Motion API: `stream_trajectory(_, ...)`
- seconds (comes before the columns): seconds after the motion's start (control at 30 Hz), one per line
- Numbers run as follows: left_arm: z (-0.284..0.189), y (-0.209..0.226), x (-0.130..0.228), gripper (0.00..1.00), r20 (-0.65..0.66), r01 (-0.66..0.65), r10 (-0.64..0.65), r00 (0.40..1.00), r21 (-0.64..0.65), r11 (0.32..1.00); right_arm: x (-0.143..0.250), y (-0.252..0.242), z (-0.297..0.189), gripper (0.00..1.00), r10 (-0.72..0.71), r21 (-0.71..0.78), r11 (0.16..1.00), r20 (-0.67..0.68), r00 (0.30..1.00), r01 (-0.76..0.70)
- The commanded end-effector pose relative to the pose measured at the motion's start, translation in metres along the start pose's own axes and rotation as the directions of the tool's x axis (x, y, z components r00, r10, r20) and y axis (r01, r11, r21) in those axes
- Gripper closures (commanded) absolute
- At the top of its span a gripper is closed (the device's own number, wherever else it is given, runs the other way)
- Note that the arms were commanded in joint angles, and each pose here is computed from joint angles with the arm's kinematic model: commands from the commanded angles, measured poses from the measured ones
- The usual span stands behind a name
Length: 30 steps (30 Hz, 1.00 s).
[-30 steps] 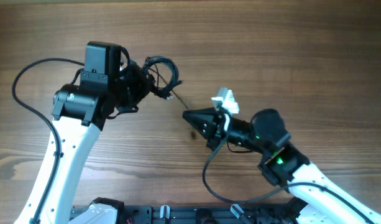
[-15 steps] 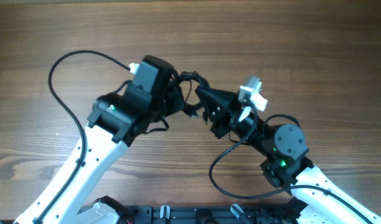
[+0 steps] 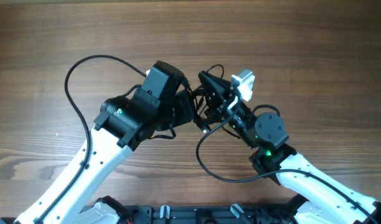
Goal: Untangle cables
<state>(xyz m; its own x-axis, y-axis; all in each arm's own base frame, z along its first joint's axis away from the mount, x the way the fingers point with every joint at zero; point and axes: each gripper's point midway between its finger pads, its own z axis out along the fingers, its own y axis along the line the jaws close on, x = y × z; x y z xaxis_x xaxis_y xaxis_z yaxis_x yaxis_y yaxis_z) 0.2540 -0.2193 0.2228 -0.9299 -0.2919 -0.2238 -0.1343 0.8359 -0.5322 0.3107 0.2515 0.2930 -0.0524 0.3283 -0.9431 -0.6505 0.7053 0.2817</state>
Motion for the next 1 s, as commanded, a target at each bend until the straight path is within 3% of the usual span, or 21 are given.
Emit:
stream_trajectory(0.0, 0.002, 0.000, 0.002, 0.96, -0.023, -0.002, 0.002, 1.000, 0.010, 1.000, 0.005, -0.006, 0.002, 0.95, -0.034, 0.032, 0.999, -0.021, 0.999, 0.035)
stream_trajectory(0.1, -0.001, 0.012, -0.013, 0.96, 0.003, 0.029, -0.029, 1.000, -0.009, 1.000, 0.016, -0.006, 0.002, 0.96, -0.044, 0.026, 0.999, -0.069, 0.997, 0.046)
stream_trajectory(0.23, -0.007, 0.032, -0.036, 0.96, 0.052, 0.108, -0.106, 0.993, -0.029, 0.994, 0.028, 0.014, 0.000, 0.95, -0.053, -0.097, 0.994, -0.125, 0.991, 0.041)
stream_trajectory(0.37, -0.009, 0.036, -0.044, 0.96, 0.068, 0.127, -0.125, 0.990, -0.025, 0.992, 0.064, 0.027, -0.009, 0.95, -0.047, -0.188, 0.982, -0.277, 0.960, -0.007)
stream_trajectory(0.6, -0.006, 0.018, -0.040, 0.96, 0.073, -0.036, 0.036, 0.997, 0.009, 0.999, 0.078, 0.030, -0.015, 0.95, -0.035, -0.205, 0.978, -0.341, 0.939, -0.038)
stream_trajectory(0.73, -0.004, 0.002, -0.031, 0.96, 0.056, -0.193, 0.189, 0.980, 0.057, 0.980, 0.084, 0.028, -0.017, 0.90, -0.032, -0.195, 0.980, -0.368, 0.929, -0.044)
stream_trajectory(0.77, -0.004, 0.001, -0.030, 0.96, 0.056, -0.214, 0.211, 0.976, 0.058, 0.975, 0.084, 0.028, -0.017, 0.83, -0.032, -0.195, 0.980, -0.367, 0.930, -0.043)
stream_trajectory(0.8, -0.004, 0.001, -0.031, 0.96, 0.057, -0.215, 0.212, 0.976, 0.058, 0.975, 0.084, 0.027, -0.016, 0.68, -0.031, -0.191, 0.981, -0.365, 0.930, -0.042)
stream_trajectory(0.9, -0.006, 0.007, -0.039, 0.96, 0.071, -0.175, 0.171, 0.983, 0.050, 0.983, 0.064, 0.022, -0.017, 0.38, 0.019, -0.161, 0.984, -0.327, 0.945, -0.076)
stream_trajectory(0.93, -0.007, 0.010, -0.043, 0.96, 0.077, -0.133, 0.130, 0.989, 0.047, 0.990, 0.053, 0.018, -0.019, 0.11, 0.046, -0.145, 0.985, -0.305, 0.951, -0.094)
stream_trajectory(0.97, -0.009, 0.015, -0.049, 0.96, 0.088, -0.064, 0.059, 0.994, 0.047, 0.997, 0.046, 0.014, -0.021, 0.00, 0.064, -0.128, 0.986, -0.296, 0.953, -0.106)
